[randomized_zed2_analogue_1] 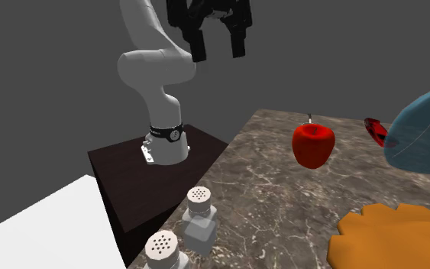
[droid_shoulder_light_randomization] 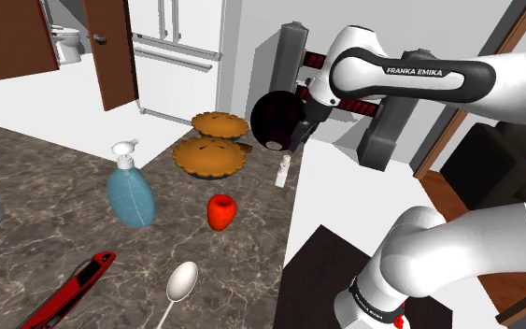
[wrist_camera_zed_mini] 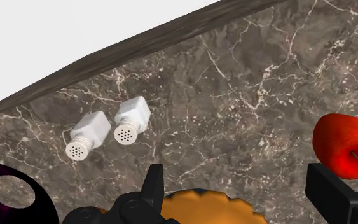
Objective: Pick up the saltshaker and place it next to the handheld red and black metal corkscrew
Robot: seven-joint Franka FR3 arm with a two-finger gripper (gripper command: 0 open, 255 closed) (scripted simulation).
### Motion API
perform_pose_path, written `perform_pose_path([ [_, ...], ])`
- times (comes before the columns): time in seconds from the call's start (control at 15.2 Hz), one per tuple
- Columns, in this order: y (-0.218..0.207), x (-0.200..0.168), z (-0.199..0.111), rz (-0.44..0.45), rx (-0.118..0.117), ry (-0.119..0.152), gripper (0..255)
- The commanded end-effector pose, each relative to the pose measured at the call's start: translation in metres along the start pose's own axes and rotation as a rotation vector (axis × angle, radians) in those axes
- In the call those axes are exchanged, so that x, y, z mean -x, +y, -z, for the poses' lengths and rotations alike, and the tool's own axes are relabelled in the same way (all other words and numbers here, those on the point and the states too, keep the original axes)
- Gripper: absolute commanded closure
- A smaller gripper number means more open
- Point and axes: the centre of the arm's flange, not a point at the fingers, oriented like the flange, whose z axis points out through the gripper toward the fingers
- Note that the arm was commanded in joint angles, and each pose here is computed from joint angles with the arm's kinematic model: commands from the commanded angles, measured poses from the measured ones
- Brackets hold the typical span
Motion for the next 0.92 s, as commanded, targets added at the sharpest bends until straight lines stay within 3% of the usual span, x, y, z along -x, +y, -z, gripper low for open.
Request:
perform_pose_path([
  [0.0, 0.021, -0.003, -0.021, -0.002, -0.007, 0.005, 0],
  [0.86, 0.127, -0.019, -0.142, -0.017, -0.052, 0.024, 0],
])
